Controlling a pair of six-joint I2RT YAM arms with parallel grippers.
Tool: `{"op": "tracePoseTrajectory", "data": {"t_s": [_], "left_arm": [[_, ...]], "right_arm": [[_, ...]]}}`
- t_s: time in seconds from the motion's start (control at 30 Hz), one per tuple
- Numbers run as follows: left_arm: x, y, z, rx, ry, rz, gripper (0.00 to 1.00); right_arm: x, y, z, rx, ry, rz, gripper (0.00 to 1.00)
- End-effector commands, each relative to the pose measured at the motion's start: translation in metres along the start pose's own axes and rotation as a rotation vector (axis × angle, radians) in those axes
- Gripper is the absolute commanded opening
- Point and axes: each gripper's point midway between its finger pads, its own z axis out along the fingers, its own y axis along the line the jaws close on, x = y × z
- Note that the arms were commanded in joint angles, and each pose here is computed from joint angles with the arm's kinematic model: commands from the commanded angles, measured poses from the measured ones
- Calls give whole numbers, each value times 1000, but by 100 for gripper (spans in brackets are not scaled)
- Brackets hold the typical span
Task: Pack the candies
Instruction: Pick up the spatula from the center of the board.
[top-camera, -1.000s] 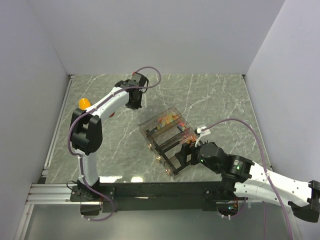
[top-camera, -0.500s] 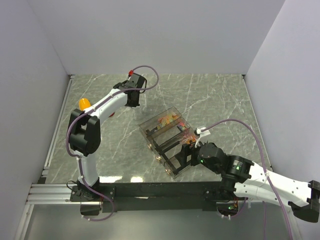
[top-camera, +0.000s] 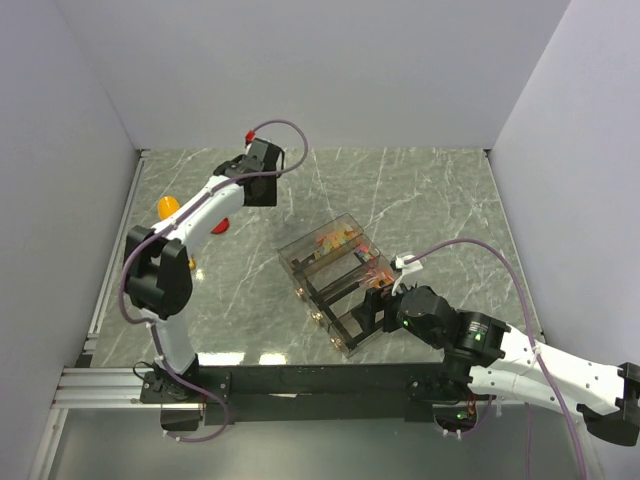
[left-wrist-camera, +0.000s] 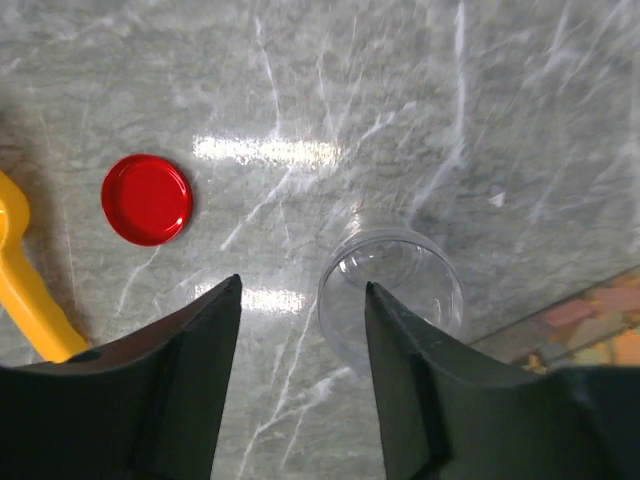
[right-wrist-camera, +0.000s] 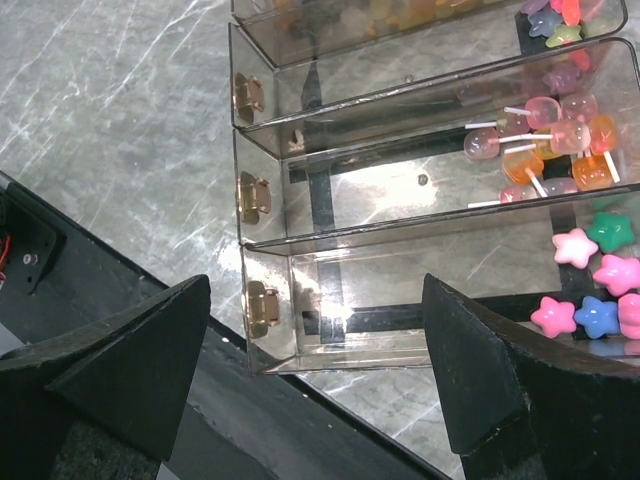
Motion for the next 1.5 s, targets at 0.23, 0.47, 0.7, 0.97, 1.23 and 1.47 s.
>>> {"op": "tracePoseTrajectory", "data": {"t_s": [0.23,0.47,0.7,0.97,1.23,1.47], "left_arm": [[-36,80,-73,-45,-236,-295,76],[10,156,-82,-185,-324,-497,89],[40,193,-62,-259,-433,-594,95],[55,210,-18,-294,-401,-648,79],[78,222,20,-333,-279,-693,61],[94,218,40,-339,-191,-662,56]], "right_arm": [[-12,1,-6,-12,-49,19,93],[-6,4,-3,-39,-42,19,93],[-2,3,0,-42,-37,-2,93],[4,-1,-1,-39,-37,3,93],[7,-6,-4,-31,-40,6,93],[8,-8,-4,-31,-39,9,93]]}}
